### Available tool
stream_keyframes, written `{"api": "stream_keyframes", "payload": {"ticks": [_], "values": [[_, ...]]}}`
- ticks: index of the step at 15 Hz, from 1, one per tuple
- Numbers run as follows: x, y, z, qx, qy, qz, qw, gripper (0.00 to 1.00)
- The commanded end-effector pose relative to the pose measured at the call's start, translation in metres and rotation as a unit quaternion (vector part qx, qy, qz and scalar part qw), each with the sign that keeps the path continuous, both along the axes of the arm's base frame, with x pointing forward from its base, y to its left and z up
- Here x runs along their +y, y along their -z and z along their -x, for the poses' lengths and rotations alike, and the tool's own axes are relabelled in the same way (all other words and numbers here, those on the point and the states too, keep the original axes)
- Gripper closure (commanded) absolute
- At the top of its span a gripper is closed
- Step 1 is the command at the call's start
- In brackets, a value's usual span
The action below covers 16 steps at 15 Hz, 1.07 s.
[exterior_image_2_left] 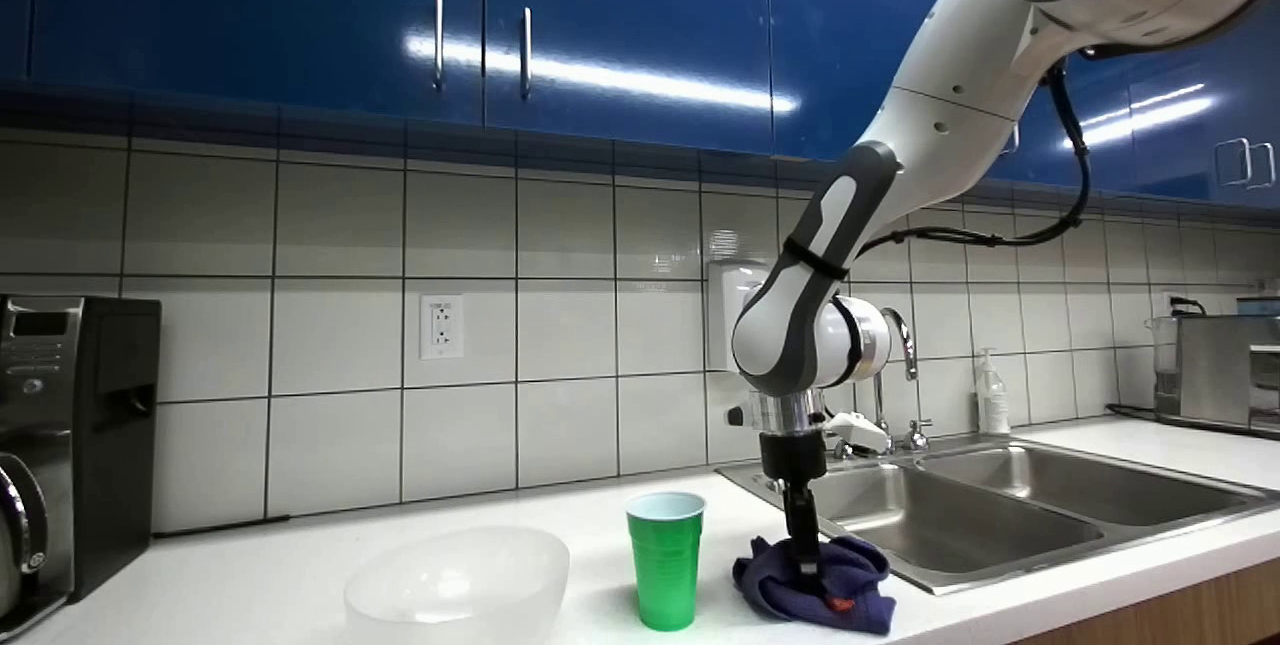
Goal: Put the blue cloth in the bowl.
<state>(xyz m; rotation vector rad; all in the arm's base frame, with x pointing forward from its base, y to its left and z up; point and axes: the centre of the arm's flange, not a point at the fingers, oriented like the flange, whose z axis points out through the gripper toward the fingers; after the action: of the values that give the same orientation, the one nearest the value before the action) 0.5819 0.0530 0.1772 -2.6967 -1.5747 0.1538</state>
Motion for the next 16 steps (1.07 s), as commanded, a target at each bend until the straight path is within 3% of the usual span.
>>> {"api": "stream_keyframes", "payload": {"ticks": [1, 6, 8, 16], "values": [[0.002, -0.002, -0.002, -0.010, -0.004, 0.011, 0.9999, 0.51], [0.004, -0.010, -0.004, -0.022, -0.009, 0.014, 0.9996, 0.89], [0.005, -0.010, -0.004, -0.025, -0.010, 0.016, 0.9995, 0.99], [-0.023, -0.053, -0.018, -0.061, 0.025, 0.011, 0.9978, 0.96]]}}
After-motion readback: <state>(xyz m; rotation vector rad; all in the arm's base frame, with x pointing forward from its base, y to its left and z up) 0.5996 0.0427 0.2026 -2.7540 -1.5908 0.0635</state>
